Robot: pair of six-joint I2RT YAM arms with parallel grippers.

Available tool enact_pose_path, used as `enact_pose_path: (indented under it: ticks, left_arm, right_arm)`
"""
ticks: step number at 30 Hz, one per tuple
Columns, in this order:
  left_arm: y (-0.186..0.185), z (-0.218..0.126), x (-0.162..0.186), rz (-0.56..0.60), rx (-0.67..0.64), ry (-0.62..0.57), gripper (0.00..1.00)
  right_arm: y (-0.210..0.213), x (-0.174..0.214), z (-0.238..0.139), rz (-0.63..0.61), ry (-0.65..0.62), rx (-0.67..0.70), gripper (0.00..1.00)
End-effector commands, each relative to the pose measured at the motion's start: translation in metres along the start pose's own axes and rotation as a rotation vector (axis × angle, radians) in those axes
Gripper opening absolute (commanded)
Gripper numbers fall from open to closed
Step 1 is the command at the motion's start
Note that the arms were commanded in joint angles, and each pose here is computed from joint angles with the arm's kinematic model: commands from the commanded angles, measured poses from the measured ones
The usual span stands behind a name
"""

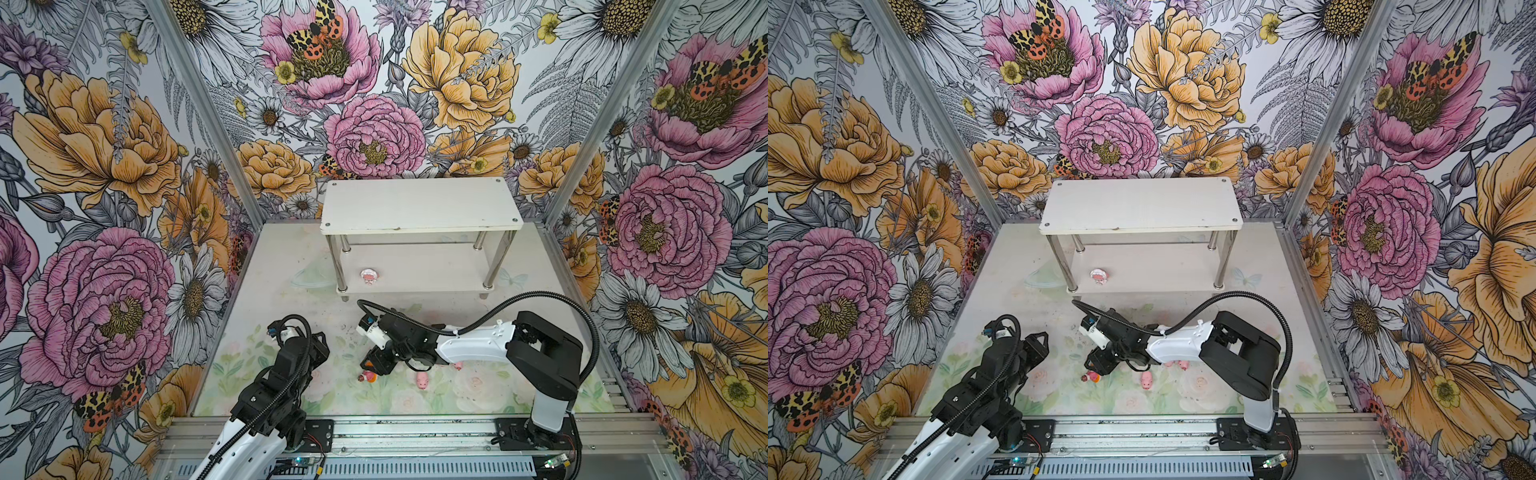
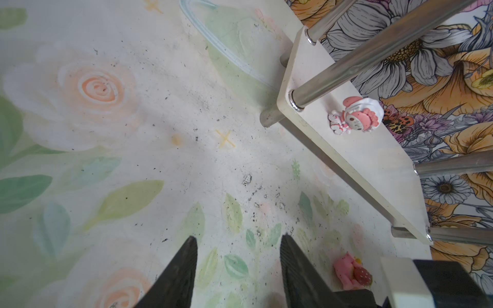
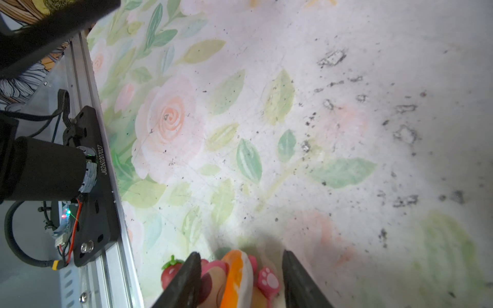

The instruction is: Place and organize the plastic toys onto the shelf

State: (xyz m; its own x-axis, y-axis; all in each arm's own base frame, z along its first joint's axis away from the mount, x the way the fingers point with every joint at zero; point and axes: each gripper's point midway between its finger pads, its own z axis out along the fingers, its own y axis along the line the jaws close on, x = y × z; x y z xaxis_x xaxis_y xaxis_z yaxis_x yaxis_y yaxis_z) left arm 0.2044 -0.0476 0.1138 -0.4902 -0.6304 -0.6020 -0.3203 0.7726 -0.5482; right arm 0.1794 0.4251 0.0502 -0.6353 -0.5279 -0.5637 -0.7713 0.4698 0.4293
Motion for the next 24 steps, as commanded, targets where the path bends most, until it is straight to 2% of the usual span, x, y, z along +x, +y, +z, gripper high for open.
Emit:
enact_pose_path:
  ticks: [1,6,10,13,19,24]
  left_arm:
    - [-0.016,0.004,0.000,0.035,0.053,0.023,0.52]
    - [-0.027,0.014,0.003,0.055,0.077,0.050,0.53]
    - [-0.038,0.019,0.008,0.070,0.110,0.086,0.53]
    - [-0.050,0.022,0.014,0.085,0.155,0.119,0.55]
    - [-0.076,0.024,0.036,0.154,0.229,0.198,0.60]
    - [-0.101,0.012,0.058,0.255,0.289,0.276,0.60]
  right_arm:
    - [-0.014,0.018,-0.003,0.101,0.021,0.067,0.47]
    - [-0.054,0.035,-0.032,0.256,-0.027,0.244,0.40]
    - [-0.088,0.051,-0.067,0.400,-0.098,0.372,0.40]
    - [-0.098,0.056,-0.089,0.459,-0.147,0.423,0.42]
    - [-0.082,0.042,-0.114,0.421,-0.208,0.379,0.43]
    - [-0.050,0.037,-0.113,0.263,-0.148,0.239,0.22]
